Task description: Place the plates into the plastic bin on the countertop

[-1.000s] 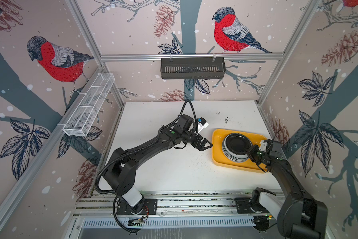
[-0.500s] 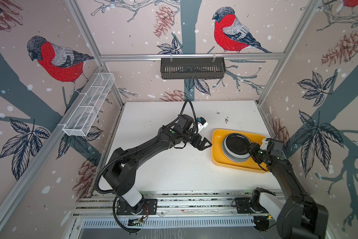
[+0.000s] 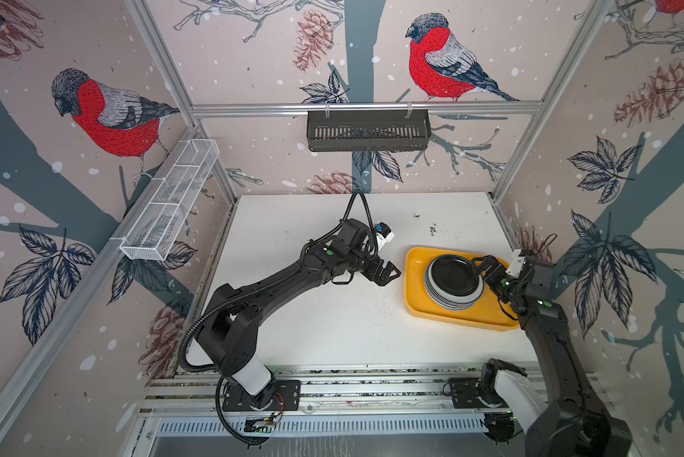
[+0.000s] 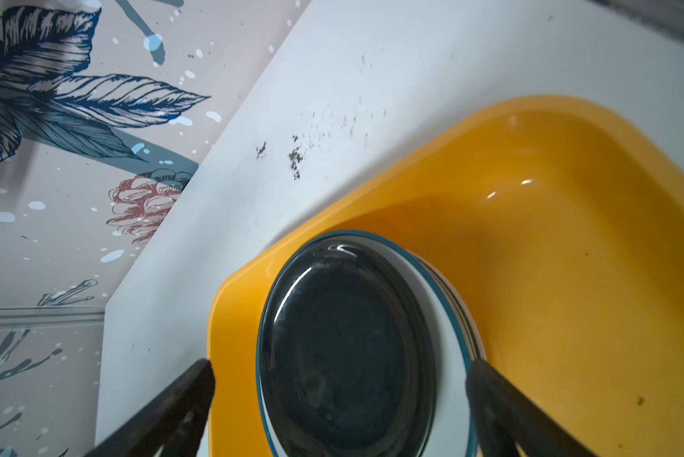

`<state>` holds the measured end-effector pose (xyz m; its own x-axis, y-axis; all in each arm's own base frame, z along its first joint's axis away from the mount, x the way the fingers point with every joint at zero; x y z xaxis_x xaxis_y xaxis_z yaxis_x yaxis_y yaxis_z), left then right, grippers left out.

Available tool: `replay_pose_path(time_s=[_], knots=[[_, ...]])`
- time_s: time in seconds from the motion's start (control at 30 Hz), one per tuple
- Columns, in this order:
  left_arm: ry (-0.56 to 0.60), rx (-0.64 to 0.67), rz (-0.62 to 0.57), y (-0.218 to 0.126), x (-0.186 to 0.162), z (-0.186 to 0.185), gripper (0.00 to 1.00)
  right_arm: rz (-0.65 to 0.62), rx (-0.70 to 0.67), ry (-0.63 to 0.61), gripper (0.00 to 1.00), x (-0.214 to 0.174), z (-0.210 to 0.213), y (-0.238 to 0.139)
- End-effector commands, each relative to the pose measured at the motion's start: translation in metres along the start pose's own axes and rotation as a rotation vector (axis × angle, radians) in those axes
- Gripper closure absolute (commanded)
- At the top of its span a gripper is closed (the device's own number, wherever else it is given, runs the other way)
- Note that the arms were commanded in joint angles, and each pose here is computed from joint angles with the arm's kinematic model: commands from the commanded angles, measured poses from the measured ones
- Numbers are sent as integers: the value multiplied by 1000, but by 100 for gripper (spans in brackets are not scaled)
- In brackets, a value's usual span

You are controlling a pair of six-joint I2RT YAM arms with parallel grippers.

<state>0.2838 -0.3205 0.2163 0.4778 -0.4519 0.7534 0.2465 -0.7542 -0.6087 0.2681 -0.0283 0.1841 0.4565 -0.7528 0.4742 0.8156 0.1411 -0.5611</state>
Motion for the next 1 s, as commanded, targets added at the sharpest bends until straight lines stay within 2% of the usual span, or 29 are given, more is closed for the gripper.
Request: replay_pose_path(time_s=[0.0, 0.13, 0.23, 0.4, 0.5, 0.63, 0.77, 0.97], knots=[[30, 112, -20, -11, 4, 16, 3, -121, -8, -96, 0, 25, 11, -6], [1, 221, -71, -32, 12, 44, 3, -252, -60, -186, 1, 47, 20, -12], [-34, 352, -122, -61, 18, 73, 3, -343, -95, -263, 1, 58, 29, -12], [-74, 684, -263, -132, 21, 118, 3, -477, -201, -428, 0, 57, 38, -8], [-67, 857, -349, -182, 20, 132, 3, -560, -205, -427, 0, 56, 38, -8], [-68, 1021, -435, -232, 20, 135, 3, -670, -145, -419, 0, 57, 44, -13], [-41, 1106, -461, -248, 9, 134, 3, -754, -164, -426, 1, 61, 43, -11], [-81, 1226, -558, -238, -35, 147, 3, -698, -202, -511, 1, 52, 33, 15]])
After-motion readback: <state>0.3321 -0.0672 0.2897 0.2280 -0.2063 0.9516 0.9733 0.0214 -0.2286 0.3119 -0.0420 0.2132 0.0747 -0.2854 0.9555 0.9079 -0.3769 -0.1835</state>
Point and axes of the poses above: each gripper's point midway between its finger pads, its own y axis out along the fingers, its own z axis along the line the jaws close on, x = y × z, the point moved 4 cm from there along -y, back along the fingers, and after that the axes turned 7 degrees about y, right-handed, at the moved point
